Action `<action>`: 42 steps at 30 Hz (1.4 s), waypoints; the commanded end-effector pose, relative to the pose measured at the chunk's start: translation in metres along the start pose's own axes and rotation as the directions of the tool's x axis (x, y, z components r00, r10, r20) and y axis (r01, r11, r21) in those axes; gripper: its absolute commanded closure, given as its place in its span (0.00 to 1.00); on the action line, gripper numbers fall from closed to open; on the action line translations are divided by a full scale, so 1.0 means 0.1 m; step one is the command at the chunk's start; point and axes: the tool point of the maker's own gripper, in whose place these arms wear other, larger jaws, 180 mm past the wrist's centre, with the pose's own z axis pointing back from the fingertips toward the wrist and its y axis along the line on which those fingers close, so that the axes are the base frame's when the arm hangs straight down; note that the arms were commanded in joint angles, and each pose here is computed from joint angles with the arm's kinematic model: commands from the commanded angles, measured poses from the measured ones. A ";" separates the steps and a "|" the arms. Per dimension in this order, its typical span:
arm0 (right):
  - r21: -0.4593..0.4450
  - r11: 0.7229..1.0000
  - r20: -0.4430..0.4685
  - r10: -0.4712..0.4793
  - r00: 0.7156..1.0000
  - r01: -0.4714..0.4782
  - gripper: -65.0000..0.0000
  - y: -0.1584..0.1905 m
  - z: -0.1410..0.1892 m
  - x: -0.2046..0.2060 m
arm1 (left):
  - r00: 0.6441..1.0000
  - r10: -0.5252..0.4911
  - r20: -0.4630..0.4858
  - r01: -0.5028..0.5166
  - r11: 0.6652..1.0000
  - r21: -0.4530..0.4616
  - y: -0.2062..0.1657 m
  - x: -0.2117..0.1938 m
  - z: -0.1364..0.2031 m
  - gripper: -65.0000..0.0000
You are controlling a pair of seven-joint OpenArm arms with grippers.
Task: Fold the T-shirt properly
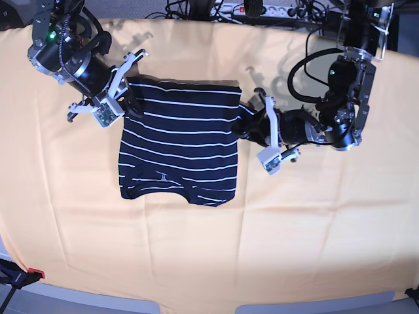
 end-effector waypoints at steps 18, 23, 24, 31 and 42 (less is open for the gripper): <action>0.070 0.938 0.094 -0.346 0.933 0.341 1.00 -0.21 1.18 -0.17 | 0.991 -0.123 0.052 0.130 0.972 -0.194 -1.50 -0.10 0.73 1.00; -0.052 0.921 -0.020 -0.388 0.922 0.386 1.00 -0.27 1.50 -0.51 | 0.999 0.031 -0.039 -0.034 0.995 -0.093 -1.45 -0.42 0.91 1.00; -0.067 0.917 -0.043 -0.396 0.917 0.392 1.00 -0.26 1.55 -0.56 | 0.995 0.072 -0.062 -0.077 0.994 -0.080 -1.46 -0.50 0.96 1.00; -0.129 0.894 -0.298 -0.448 0.843 0.429 1.00 0.04 1.95 -1.01 | 0.939 0.283 -0.193 -0.290 0.957 -0.006 -1.63 -1.01 1.31 1.00; -0.131 0.791 -0.579 -0.551 0.602 0.598 1.00 0.67 2.45 -1.58 | 0.757 0.483 -0.440 -0.541 0.841 -0.008 -2.42 -1.64 1.67 1.00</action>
